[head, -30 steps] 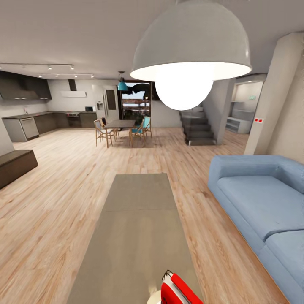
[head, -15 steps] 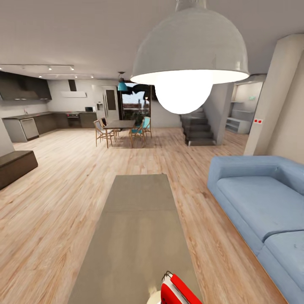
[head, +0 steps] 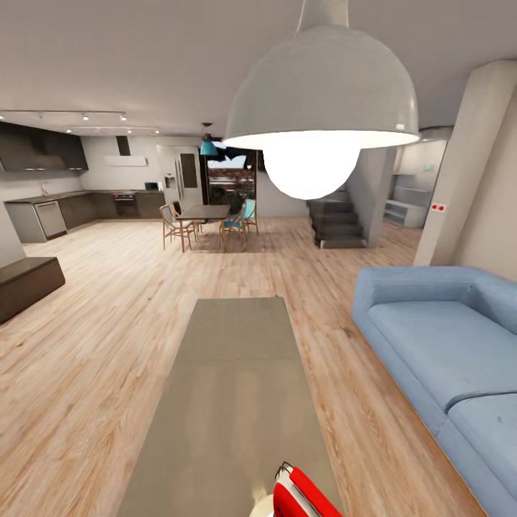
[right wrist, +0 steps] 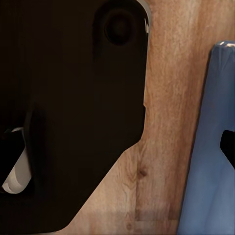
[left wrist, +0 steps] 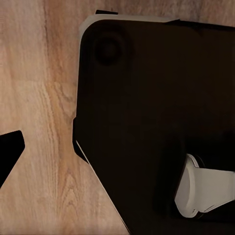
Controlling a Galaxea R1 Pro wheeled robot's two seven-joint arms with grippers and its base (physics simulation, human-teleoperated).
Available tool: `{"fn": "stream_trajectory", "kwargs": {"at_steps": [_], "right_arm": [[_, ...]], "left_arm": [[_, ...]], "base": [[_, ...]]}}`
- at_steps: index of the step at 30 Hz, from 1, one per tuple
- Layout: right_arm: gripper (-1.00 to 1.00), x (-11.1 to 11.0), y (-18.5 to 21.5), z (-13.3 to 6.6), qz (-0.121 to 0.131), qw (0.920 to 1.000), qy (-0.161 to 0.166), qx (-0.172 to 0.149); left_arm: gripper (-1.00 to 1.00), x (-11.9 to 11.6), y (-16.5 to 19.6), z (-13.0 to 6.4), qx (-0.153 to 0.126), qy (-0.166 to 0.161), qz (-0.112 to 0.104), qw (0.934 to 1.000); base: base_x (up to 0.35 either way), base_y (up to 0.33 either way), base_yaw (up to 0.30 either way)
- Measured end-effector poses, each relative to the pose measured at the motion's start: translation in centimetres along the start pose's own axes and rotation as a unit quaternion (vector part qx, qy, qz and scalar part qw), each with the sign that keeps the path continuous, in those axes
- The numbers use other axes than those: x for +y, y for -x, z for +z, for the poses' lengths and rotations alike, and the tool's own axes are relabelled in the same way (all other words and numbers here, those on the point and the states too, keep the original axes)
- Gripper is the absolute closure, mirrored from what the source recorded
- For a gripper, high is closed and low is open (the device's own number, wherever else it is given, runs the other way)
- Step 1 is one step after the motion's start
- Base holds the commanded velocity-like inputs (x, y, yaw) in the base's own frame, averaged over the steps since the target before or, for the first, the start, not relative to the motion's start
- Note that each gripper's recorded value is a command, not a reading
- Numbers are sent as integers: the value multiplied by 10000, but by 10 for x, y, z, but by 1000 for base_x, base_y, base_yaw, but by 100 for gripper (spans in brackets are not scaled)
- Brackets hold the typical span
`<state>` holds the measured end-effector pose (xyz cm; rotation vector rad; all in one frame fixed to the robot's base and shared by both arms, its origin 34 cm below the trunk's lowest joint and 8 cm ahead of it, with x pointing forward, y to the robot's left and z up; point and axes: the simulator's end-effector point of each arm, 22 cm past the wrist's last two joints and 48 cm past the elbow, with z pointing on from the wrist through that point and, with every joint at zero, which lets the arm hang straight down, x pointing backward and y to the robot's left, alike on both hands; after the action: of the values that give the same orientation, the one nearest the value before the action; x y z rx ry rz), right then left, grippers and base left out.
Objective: Turn on the radio receiver that's on the table in the living room.
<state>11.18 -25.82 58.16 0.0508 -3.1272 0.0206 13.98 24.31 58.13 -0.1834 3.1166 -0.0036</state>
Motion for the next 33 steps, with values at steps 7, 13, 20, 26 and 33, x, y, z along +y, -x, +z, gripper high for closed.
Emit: {"fn": "stream_trajectory", "kwargs": {"at_steps": [7, 13, 20, 26, 33], "right_arm": [[-100, 0, -1, -4, 0, 10000, -2, 2], [-100, 0, -2, -4, 0, 10000, -1, 10], [-100, 0, -2, -4, -2, 10000, -2, 0], [-100, -2, -4, -4, -8, 10000, -12, 27], [-100, -2, -8, -4, -10, 10000, -13, 80]], "left_arm": [[-100, 1, -1, -4, 1, 7, -4, 10000], [-100, 1, -1, -4, -4, 13, -7, 10000], [-100, 1, -1, -4, -5, 9, -7, 10000], [-100, 2, -4, -4, 32, 13, -7, 10000], [-100, 2, -8, -4, 86, 19, -7, 10000]], "base": [[0, 0, 0], [0, 0, 0], [0, 0, 0], [0, 0, 0], [0, 0, 0]]}}
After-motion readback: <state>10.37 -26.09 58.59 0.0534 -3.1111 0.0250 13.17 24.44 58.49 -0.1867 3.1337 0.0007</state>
